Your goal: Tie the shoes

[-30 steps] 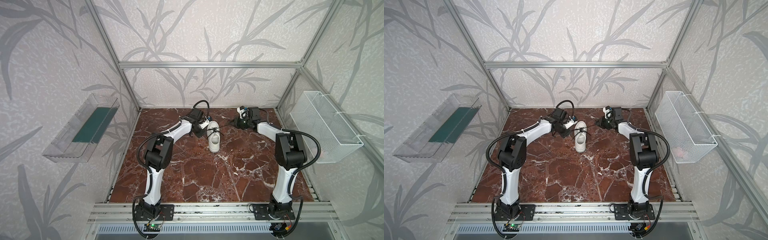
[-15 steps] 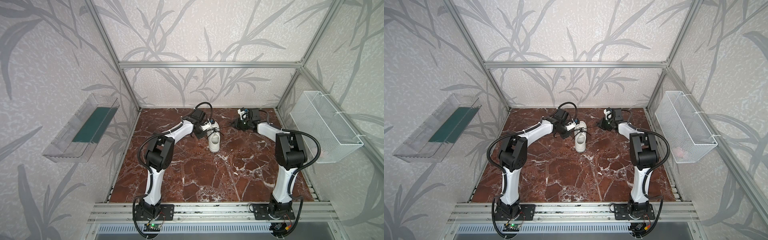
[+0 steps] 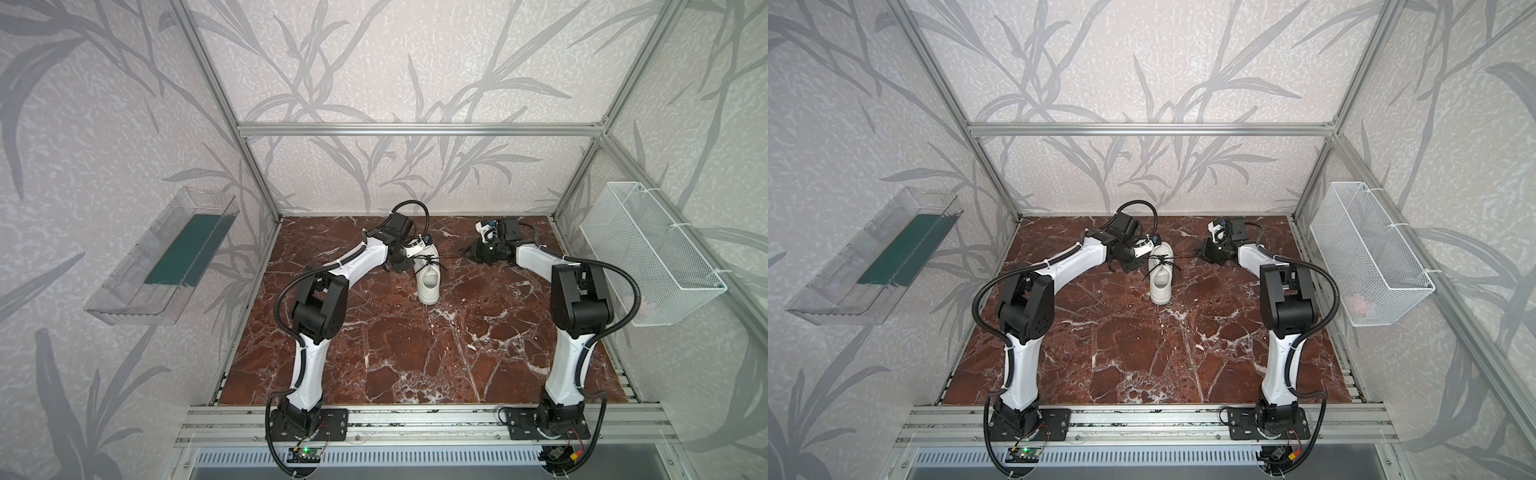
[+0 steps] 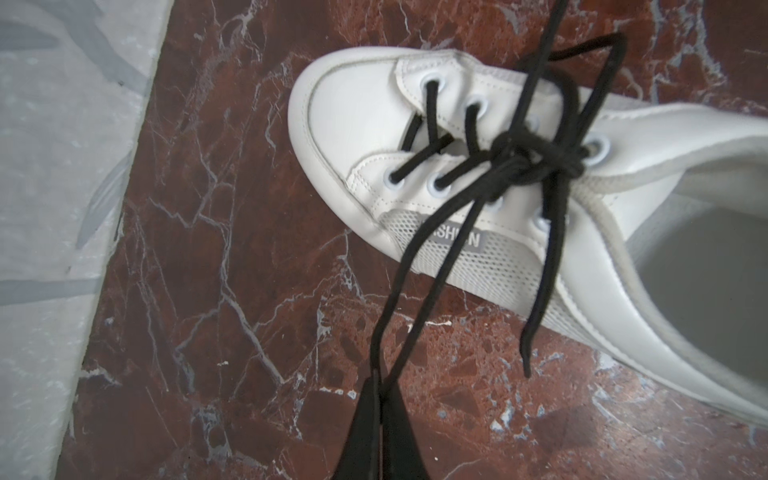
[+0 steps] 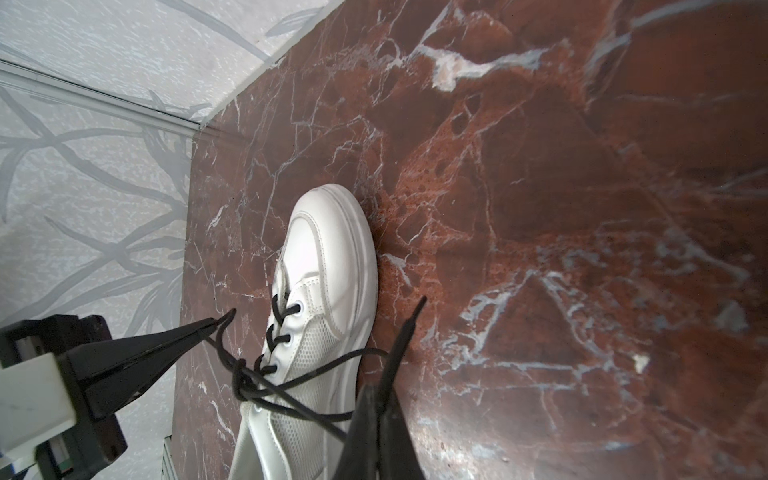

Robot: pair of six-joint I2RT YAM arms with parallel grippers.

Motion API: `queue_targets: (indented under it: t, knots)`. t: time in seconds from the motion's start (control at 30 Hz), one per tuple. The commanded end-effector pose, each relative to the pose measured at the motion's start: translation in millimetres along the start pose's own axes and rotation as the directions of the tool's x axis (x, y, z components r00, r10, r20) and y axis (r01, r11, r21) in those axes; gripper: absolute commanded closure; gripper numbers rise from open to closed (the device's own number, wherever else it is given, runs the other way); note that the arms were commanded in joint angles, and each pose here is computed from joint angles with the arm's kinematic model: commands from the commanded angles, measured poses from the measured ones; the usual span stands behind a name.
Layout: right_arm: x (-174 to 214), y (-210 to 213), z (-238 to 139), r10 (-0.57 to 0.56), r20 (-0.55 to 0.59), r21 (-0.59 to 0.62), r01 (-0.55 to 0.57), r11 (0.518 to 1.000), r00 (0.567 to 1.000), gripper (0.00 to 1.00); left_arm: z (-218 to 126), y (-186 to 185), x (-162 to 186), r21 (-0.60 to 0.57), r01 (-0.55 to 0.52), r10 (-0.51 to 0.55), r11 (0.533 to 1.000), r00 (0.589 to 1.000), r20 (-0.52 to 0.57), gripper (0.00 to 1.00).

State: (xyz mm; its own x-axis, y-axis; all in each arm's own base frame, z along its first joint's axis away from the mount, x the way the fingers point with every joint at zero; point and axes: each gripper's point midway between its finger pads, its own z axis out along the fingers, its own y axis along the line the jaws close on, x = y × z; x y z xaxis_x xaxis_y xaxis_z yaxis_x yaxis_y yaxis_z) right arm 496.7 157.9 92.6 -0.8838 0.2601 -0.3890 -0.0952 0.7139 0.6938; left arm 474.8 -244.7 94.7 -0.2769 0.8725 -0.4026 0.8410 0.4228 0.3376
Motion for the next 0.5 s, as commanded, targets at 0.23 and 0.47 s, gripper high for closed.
queue_targets:
  t: [0.23, 0.47]
  knots:
    - [-9, 30, -2, -0.034, -0.008, -0.131, 0.033, 0.991, 0.999, 1.0, -10, -9, -8, 0.048, -0.025, 0.023, 0.999, 0.999, 0.033, 0.85]
    - [-6, 36, 4, -0.041, -0.03, -0.151, 0.036, 0.988, 0.999, 1.0, -13, -10, -13, 0.046, 0.0, -0.003, 0.999, 0.998, 0.061, 0.62]
